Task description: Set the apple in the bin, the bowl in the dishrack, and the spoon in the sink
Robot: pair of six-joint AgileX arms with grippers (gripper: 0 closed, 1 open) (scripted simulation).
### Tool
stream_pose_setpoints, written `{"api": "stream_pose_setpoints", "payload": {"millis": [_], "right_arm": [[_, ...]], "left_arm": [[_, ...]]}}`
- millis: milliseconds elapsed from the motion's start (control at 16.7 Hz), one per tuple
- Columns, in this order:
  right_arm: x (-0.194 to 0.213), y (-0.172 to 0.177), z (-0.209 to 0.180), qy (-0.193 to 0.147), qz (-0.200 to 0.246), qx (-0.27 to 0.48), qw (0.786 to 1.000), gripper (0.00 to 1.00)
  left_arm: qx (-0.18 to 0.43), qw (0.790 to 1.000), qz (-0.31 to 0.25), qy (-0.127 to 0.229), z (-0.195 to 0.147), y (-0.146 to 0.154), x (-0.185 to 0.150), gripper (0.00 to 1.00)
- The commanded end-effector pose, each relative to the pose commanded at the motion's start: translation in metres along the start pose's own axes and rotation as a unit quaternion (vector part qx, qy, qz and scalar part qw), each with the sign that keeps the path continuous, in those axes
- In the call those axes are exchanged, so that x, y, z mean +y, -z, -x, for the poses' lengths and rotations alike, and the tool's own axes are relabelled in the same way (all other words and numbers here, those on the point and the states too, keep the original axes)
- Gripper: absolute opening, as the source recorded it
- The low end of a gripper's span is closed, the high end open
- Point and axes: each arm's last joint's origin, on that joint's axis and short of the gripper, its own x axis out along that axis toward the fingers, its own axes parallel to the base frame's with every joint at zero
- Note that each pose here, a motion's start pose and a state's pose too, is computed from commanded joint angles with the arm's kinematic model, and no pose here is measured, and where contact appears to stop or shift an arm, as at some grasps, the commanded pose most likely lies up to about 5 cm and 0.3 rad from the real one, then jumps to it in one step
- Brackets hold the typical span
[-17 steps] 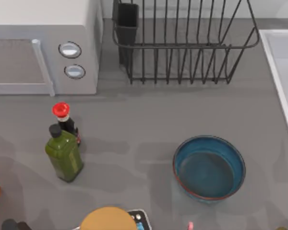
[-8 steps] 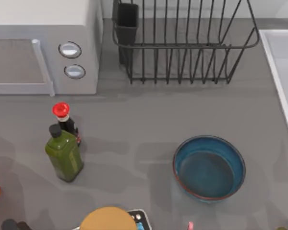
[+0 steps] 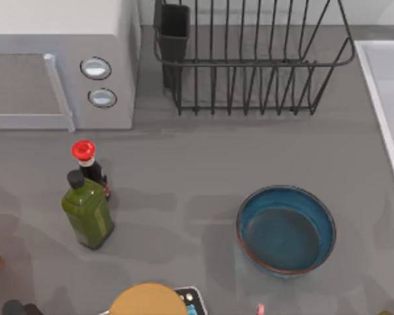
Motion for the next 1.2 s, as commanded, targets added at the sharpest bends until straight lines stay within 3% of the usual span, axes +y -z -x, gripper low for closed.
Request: {"api": "stream_pose_setpoints", "payload": {"millis": [240,300,480,780,1020,1200], "right_arm": [[0.0,0.0,0.0,0.0,0.0,0.0,1.0,1.0],[0.0,0.0,0.0,0.0,0.0,0.0,1.0,1.0],[0.0,0.0,0.0,0.0,0.0,0.0,1.0,1.0],[0.0,0.0,0.0,0.0,0.0,0.0,1.0,1.0],[0.0,0.0,0.0,0.0,0.0,0.0,1.0,1.0],[0.0,0.0,0.0,0.0,0.0,0.0,1.0,1.0]], "left_arm": [[0.0,1.0,0.0,0.0,0.0,0.0,0.0,1.0],[-0.003,1.0,0.007,-0.021,0.02,0.001,-0.001,1.0],[0.001,0.999,0.015,-0.035,0.022,-0.002,-0.003,1.0],[0.014,0.985,0.11,-0.132,0.029,-0.02,-0.018,1.0],[-0.011,0.936,0.258,-0.24,0.026,-0.041,-0.042,1.0],[-0.072,0.863,0.387,-0.316,0.015,-0.058,-0.061,1.0]]}}
